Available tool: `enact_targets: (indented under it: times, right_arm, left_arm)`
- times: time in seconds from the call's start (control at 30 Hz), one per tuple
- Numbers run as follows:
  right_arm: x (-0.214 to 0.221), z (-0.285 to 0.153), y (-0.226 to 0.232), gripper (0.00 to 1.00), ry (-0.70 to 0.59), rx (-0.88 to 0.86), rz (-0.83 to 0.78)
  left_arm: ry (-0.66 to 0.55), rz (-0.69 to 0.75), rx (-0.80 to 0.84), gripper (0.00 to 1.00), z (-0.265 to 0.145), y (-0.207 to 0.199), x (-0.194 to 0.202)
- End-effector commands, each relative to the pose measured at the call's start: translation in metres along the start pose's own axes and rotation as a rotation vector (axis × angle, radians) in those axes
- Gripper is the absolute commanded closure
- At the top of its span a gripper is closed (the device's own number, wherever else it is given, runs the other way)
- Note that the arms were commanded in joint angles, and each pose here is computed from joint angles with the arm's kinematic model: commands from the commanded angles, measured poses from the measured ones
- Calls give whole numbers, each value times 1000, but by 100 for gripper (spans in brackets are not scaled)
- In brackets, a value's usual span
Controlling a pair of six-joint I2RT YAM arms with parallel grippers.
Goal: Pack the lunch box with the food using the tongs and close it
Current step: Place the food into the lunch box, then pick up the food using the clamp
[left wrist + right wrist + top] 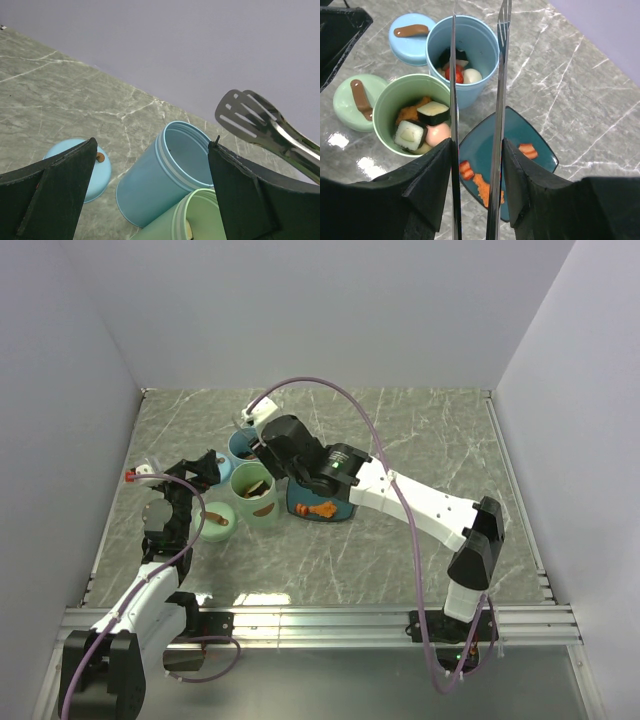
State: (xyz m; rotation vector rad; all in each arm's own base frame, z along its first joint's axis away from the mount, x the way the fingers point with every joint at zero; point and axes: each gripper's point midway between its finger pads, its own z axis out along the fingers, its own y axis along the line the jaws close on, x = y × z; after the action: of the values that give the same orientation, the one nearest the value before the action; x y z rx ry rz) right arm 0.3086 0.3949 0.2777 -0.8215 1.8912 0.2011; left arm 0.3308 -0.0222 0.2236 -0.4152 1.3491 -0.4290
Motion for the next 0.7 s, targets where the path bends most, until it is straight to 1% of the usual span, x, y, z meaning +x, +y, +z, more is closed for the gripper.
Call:
enact_targets:
  times: [0.0, 0.07, 0.1, 0.13, 0.2, 0.23, 0.3, 0.37, 0.4, 0.47, 0.5, 0.67]
  right_arm:
    - [-36, -29, -20, 49, -117, 51, 61]
    - [-28, -36, -26, 49, -112, 67, 73]
    - [-15, -34, -26, 49, -93, 73, 72]
    - [-15, -44, -33, 49, -104, 90, 87]
    - [-3, -47, -39, 49, -97, 111, 126]
    - [11, -51, -43, 48, -80, 126, 132]
    - [25, -54, -46, 48, -64, 139, 169]
    - [50, -54, -52, 48, -26, 171, 199]
    - [69, -52, -54, 48, 13, 186, 197]
    - [82, -53, -58, 48, 31, 204, 230]
    - [95, -52, -58, 48, 58, 213, 229]
    - [128, -47, -61, 48, 139, 259, 255]
  left_arm:
    - [-55, -7, 16, 1, 3, -6, -17]
    - [-53, -7, 15, 1, 3, -6, -16]
    - [-55, -7, 16, 1, 4, -7, -17]
    - [-53, -7, 15, 1, 3, -6, -16]
    - [-53, -7, 16, 1, 3, -6, -16]
    - [-53, -7, 16, 0, 3, -6, -16]
    - [-54, -7, 17, 1, 4, -7, -17]
    - [-52, -7, 18, 0, 3, -7, -16]
    - [-53, -7, 19, 1, 3, -7, -16]
    - [-50, -9, 20, 1, 4, -7, -16]
    - [-48, -9, 21, 1, 3, -8, -15]
    - [-49, -9, 22, 1, 3, -7, -16]
